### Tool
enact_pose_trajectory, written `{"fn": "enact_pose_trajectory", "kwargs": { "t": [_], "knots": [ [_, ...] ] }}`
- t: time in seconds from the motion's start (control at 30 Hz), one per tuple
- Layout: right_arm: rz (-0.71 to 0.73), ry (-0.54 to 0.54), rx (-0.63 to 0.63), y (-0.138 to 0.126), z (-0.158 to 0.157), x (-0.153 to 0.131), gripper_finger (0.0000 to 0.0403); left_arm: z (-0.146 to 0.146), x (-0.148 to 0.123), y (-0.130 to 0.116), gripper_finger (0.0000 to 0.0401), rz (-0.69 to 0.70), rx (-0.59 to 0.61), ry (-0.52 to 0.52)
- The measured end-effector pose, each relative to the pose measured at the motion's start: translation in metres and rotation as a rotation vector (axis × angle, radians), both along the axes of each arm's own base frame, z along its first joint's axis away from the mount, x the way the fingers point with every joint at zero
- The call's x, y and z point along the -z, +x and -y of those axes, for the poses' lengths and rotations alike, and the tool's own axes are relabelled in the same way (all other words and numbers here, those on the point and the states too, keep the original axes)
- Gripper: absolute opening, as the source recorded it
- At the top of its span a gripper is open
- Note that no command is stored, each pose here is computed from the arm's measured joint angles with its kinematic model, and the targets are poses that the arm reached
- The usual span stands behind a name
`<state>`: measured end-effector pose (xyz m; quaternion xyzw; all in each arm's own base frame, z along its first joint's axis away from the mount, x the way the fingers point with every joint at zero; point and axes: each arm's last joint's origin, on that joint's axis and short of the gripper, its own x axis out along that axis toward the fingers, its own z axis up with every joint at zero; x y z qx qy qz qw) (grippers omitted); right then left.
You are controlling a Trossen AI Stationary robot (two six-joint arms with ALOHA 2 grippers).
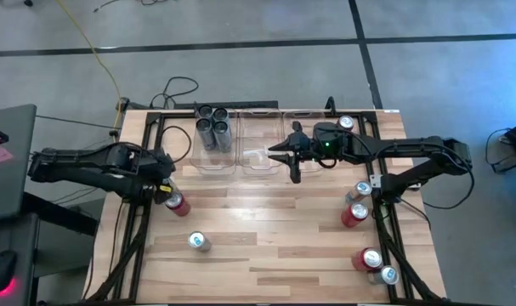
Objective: Sort soda cans
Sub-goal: Put the blue soda can into the middle transparent bin
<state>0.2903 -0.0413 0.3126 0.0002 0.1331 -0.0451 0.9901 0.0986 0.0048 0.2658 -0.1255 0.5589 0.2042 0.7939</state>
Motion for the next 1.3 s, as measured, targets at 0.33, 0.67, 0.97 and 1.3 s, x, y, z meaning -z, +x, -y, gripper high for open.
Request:
{"fn": "enact_pose_trajectory", "kwargs": {
  "t": [0.33,0.67,0.97,1.3],
  "knots": [
    [-0.008,0.001,0.000,0.000,0.000,0.001,0.0127,0.000,0.002,-0.005,0.0316,-0.054,-0.021,-0.010],
    [-0.010,0.015,0.003,0.000,0.000,0.001,0.0127,0.000,0.011,-0.008,0.0306,-0.113,-0.055,-0.020],
    [0.046,0.045,0.011,-0.010,-0.002,-0.012,0.0127,0.000,0.014,-0.007,0.0232,-0.143,-0.059,-0.002],
    [0.069,0.045,0.010,-0.034,-0.006,-0.030,0.0127,-0.001,0.013,0.020,0.0244,-0.016,0.066,0.049]
  ]
}}
